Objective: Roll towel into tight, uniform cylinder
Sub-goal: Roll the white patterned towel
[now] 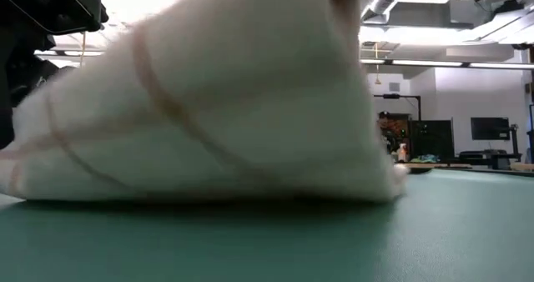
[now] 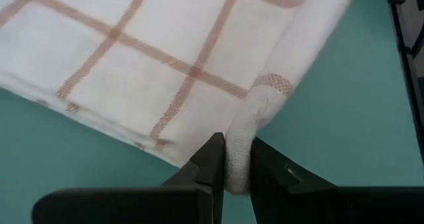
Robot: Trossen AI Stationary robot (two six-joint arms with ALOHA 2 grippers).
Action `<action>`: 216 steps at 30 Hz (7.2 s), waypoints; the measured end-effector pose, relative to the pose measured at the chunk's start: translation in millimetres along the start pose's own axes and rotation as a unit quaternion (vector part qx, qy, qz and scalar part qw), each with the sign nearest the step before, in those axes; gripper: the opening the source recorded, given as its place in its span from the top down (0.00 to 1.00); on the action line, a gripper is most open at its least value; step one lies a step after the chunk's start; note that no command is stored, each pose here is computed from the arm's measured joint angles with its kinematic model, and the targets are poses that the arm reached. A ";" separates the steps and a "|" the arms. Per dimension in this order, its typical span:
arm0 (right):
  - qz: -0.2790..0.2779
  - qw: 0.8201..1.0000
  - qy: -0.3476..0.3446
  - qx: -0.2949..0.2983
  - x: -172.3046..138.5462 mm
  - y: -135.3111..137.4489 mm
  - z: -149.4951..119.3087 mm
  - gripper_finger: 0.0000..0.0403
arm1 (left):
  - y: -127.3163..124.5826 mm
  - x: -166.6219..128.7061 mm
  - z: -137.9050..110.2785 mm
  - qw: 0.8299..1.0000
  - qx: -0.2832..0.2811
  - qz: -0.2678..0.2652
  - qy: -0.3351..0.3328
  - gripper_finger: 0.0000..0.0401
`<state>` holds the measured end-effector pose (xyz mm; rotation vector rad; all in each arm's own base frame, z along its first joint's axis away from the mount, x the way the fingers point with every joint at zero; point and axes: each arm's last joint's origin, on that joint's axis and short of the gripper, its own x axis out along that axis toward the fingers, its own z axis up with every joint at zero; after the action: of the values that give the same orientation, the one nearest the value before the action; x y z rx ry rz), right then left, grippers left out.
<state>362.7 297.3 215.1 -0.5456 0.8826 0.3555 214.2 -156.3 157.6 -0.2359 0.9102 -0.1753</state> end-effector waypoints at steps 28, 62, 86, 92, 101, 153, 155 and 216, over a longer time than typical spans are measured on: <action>0.081 0.920 -0.052 0.380 0.8 1.6 13.1 0.54 | -2.4 -0.1 3.7 0.999 -0.025 -0.011 -0.020 0.90; -0.094 0.730 0.135 0.664 39.0 -7.0 -72.1 0.94 | -10.9 -2.2 17.6 0.993 -0.041 -0.047 -0.098 0.90; -0.135 0.810 0.189 0.539 6.3 -99.2 -88.9 0.94 | 13.0 -2.3 50.8 0.981 -0.051 -0.063 -0.175 0.90; -0.081 0.832 0.095 0.540 -18.4 -79.5 -62.0 0.87 | 12.9 -2.3 50.7 0.982 -0.040 -0.062 -0.175 0.90; -0.011 0.825 0.060 0.562 21.9 -2.1 -47.0 0.57 | 12.9 -2.3 50.6 0.982 -0.033 -0.061 -0.175 0.90; -0.052 0.819 0.143 0.553 46.4 5.0 -49.0 0.48 | 14.0 -0.8 46.8 0.987 -0.021 -0.061 -0.150 0.90; -0.066 0.815 0.145 0.558 45.8 3.8 -50.7 0.51 | 14.0 -0.8 46.7 0.987 -0.021 -0.061 -0.150 0.90; -0.426 0.811 0.147 0.373 -158.3 -454.3 -170.0 0.99 | 281.3 -271.1 177.3 0.874 -0.002 0.406 -0.265 0.98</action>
<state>392.2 -180.5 391.6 -0.2042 0.8975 -0.9038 206.4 204.0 390.5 0.1127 0.3976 0.6515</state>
